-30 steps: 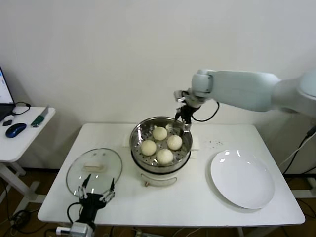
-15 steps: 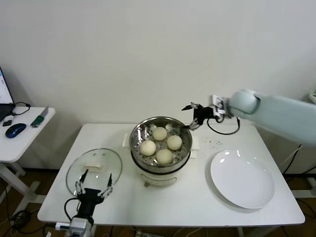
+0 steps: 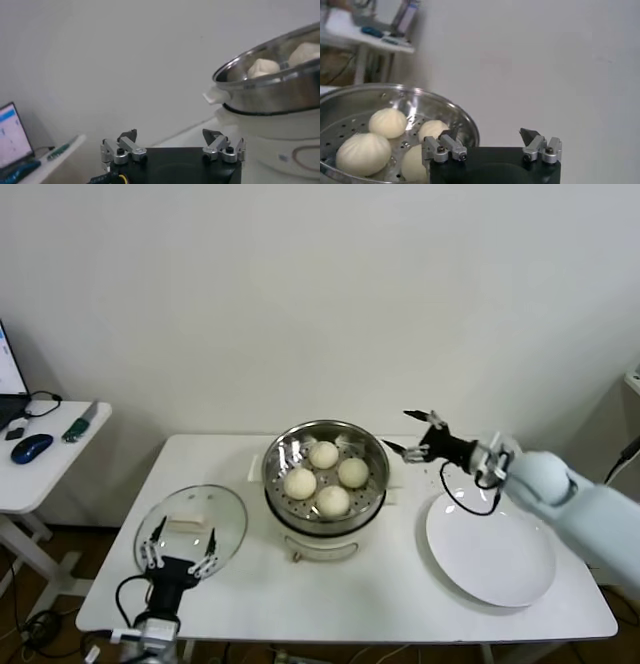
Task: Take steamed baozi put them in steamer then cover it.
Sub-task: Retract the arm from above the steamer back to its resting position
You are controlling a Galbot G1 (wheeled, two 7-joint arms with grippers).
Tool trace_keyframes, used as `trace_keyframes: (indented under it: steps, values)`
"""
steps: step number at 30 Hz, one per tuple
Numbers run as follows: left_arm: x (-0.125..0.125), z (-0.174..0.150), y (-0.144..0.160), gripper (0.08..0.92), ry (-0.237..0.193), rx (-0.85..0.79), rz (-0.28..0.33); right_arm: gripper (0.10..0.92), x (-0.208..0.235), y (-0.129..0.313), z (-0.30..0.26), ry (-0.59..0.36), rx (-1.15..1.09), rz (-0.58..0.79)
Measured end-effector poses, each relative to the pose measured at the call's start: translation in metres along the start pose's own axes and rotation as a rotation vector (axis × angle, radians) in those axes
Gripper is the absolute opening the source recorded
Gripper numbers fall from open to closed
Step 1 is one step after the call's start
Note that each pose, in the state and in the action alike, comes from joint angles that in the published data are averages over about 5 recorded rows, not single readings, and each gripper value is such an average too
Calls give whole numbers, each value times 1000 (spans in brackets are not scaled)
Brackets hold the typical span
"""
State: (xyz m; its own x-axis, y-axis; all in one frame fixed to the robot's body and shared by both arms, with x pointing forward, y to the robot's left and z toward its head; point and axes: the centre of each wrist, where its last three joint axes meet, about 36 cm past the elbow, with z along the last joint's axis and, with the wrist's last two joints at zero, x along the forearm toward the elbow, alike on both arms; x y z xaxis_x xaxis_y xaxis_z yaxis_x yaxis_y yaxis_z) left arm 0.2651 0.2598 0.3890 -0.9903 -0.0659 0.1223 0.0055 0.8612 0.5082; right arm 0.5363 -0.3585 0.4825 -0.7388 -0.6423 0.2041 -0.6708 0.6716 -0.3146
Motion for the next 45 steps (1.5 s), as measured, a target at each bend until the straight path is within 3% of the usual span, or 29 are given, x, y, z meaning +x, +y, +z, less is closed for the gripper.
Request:
trace_keyframes:
  steps: [11,24,33,45]
  values:
    - [-12,15,15,823,-2,-398,-24,823,61,39,55,-66,-182,255]
    - [-41,49,15,823,4,-885,7,823,132,101,120,1,-311,437]
    - [-79,85,18,823,5,-1060,35,823,148,133,136,35,-347,460]
    - [-120,122,21,823,28,-1164,53,823,160,151,147,63,-355,478]
